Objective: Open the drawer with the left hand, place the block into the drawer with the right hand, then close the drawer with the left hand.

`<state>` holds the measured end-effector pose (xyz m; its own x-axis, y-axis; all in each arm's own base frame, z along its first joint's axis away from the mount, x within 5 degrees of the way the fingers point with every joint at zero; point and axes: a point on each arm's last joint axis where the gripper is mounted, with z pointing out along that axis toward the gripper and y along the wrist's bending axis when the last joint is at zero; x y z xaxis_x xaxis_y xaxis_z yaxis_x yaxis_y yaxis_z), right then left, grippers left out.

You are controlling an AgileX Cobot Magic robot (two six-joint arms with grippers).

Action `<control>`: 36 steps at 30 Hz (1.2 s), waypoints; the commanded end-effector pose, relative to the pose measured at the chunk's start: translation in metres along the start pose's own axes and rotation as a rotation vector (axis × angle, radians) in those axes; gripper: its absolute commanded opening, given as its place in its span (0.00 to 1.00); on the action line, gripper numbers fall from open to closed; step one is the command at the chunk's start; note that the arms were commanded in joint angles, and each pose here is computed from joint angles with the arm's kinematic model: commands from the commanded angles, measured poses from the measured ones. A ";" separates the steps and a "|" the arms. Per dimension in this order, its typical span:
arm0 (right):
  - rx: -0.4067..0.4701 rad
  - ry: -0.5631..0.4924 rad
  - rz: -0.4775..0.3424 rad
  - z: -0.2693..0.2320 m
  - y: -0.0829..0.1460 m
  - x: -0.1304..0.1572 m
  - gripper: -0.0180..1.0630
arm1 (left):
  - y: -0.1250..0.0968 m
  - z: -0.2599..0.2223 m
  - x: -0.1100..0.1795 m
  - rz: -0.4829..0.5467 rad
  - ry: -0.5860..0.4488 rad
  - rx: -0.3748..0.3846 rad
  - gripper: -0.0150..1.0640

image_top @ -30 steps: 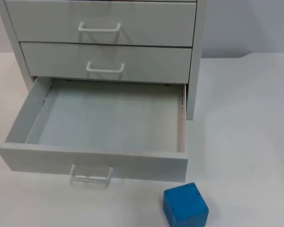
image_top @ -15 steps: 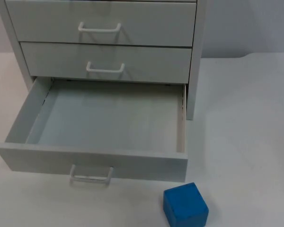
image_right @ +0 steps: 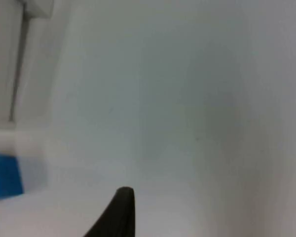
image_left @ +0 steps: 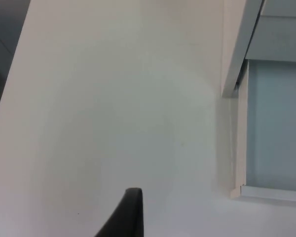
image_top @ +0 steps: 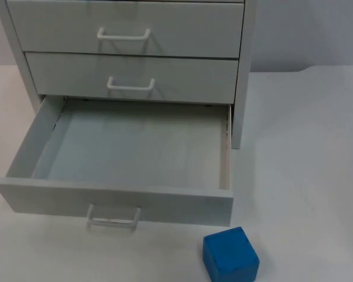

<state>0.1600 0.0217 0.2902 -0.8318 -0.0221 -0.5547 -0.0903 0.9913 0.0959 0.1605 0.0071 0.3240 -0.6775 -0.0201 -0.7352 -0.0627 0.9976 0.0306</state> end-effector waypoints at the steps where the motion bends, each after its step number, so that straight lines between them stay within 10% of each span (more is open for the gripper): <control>1: -0.041 0.016 -0.017 -0.001 0.008 0.002 0.99 | 0.000 -0.002 0.000 -0.009 -0.004 0.004 0.99; 8: -0.155 0.048 -0.086 -0.003 0.054 0.013 0.99 | -0.001 -0.002 -0.001 -0.027 -0.016 0.021 0.99; 36: -0.070 0.167 -0.264 0.125 0.199 0.079 0.99 | -0.002 -0.002 -0.001 -0.038 -0.019 0.032 0.99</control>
<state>0.1424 0.2270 0.1647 -0.8587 -0.3064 -0.4109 -0.3412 0.9399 0.0122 0.1608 0.0048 0.3241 -0.6745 -0.0474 -0.7368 -0.0621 0.9980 -0.0073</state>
